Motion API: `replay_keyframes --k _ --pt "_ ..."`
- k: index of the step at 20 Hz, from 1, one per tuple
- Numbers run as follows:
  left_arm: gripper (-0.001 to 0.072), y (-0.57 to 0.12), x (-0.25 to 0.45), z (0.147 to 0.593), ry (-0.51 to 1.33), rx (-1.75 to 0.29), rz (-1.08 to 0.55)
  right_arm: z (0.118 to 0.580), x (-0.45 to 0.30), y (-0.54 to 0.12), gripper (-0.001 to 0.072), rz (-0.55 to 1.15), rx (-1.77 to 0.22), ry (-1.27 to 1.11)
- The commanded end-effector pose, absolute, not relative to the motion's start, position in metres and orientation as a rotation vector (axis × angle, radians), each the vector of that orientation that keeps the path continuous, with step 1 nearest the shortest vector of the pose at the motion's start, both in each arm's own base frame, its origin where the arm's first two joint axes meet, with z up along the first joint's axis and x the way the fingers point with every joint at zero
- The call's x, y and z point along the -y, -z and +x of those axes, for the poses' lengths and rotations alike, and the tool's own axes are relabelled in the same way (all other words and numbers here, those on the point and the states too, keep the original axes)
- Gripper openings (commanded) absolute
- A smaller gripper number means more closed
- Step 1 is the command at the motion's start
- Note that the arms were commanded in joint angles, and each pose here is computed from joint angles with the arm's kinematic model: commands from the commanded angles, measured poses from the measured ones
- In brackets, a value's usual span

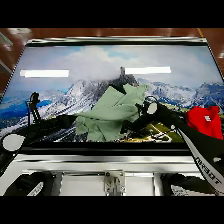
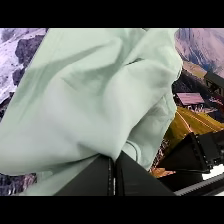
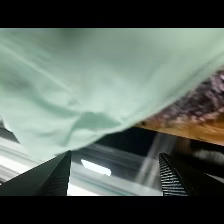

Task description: Fold the shirts.

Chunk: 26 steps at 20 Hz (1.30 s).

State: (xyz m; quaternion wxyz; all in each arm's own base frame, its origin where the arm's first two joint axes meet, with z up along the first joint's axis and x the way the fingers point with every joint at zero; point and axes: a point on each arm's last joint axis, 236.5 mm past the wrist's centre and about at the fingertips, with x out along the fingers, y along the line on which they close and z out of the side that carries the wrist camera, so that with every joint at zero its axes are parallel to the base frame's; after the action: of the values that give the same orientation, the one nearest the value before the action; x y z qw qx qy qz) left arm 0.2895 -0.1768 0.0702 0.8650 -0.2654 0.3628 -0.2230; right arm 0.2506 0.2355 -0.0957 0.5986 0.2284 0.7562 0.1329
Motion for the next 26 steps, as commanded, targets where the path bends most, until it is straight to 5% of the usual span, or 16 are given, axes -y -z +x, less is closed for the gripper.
replay_keyframes --k 1,10,15,17,20,26 --pt "0.0035 -0.07 0.177 0.289 0.468 -0.763 -0.556 0.261 -0.256 0.099 0.0671 0.631 -1.693 -0.214" --pt "0.0035 -0.07 0.177 0.289 0.468 -0.763 -0.556 0.229 -0.259 0.101 0.067 0.576 -1.804 -0.179" --pt "0.0035 -0.07 0.177 0.289 0.468 -0.763 -0.557 0.265 -0.252 0.115 0.0666 0.662 -1.664 -0.013" --pt "0.0035 -0.07 0.177 0.289 0.468 -0.763 -0.557 0.271 -0.259 0.119 0.054 0.7 -1.631 0.009" --pt "0.0035 -0.07 0.177 0.289 0.468 -0.762 -0.555 0.268 -0.266 0.12 0.008 0.696 -1.626 0.001" --pt "0.0035 -0.072 0.155 0.298 0.414 -0.734 -0.515 0.279 -0.226 0.055 0.0048 0.479 -1.479 -0.15"
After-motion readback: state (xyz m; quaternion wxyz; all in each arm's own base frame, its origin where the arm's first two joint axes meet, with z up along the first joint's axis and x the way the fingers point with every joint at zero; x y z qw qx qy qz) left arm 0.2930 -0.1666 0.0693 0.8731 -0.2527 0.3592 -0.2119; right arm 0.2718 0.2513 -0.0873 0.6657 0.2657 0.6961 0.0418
